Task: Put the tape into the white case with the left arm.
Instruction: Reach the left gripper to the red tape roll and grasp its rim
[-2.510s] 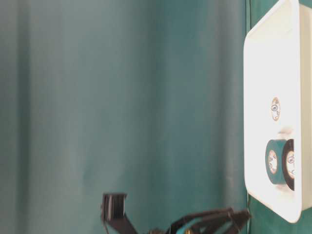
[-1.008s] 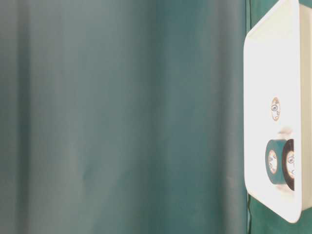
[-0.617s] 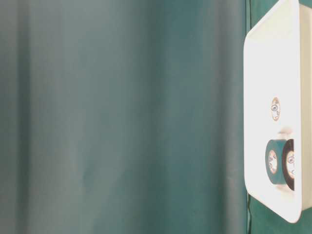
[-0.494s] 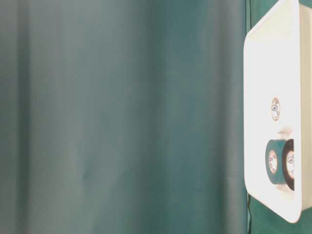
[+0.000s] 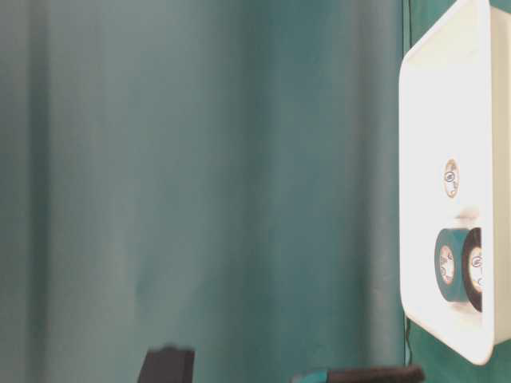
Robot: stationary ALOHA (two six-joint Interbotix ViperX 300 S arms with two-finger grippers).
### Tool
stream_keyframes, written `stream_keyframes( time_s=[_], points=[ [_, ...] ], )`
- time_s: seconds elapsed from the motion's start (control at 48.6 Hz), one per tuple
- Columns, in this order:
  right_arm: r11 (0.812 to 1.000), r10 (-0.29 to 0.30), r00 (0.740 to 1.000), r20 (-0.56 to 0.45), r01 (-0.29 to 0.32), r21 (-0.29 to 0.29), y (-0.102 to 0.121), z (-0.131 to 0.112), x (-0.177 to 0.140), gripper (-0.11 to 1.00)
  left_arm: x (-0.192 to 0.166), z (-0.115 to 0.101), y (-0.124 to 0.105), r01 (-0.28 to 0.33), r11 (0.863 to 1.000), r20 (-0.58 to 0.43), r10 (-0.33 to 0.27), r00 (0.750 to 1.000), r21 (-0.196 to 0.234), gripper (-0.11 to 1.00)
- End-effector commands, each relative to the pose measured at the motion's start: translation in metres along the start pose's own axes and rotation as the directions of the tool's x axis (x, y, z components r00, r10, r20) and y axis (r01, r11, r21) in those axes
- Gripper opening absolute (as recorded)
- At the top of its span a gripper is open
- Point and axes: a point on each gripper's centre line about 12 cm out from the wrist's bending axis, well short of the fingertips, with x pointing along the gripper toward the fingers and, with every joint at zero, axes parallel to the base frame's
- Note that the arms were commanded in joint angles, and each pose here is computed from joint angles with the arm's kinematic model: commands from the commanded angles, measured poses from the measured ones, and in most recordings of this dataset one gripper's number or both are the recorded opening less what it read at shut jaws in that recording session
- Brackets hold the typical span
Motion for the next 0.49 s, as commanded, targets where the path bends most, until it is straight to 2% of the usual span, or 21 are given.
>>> stream_keyframes(
  time_s=[0.0, 0.206, 0.473],
  points=[
    [1.0, -0.003, 1.0, 0.012, 0.003, 0.003, -0.001, 0.004, 0.001, -0.09, 0.005, 0.023, 0.003, -0.003, 1.0, 0.031, 0.003, 1.0, 0.0, 0.89],
    [1.0, -0.003, 1.0, 0.012, 0.003, 0.003, -0.001, 0.004, 0.001, -0.09, 0.022, 0.057, 0.009, -0.007, 1.0, 0.058, 0.007, 0.998, 0.0, 0.89],
    [1.0, -0.003, 1.0, 0.012, 0.003, 0.003, -0.001, 0.004, 0.001, -0.09, 0.046, 0.091, 0.015, -0.011, 1.0, 0.077, 0.011, 0.997, 0.0, 0.89]
  ],
)
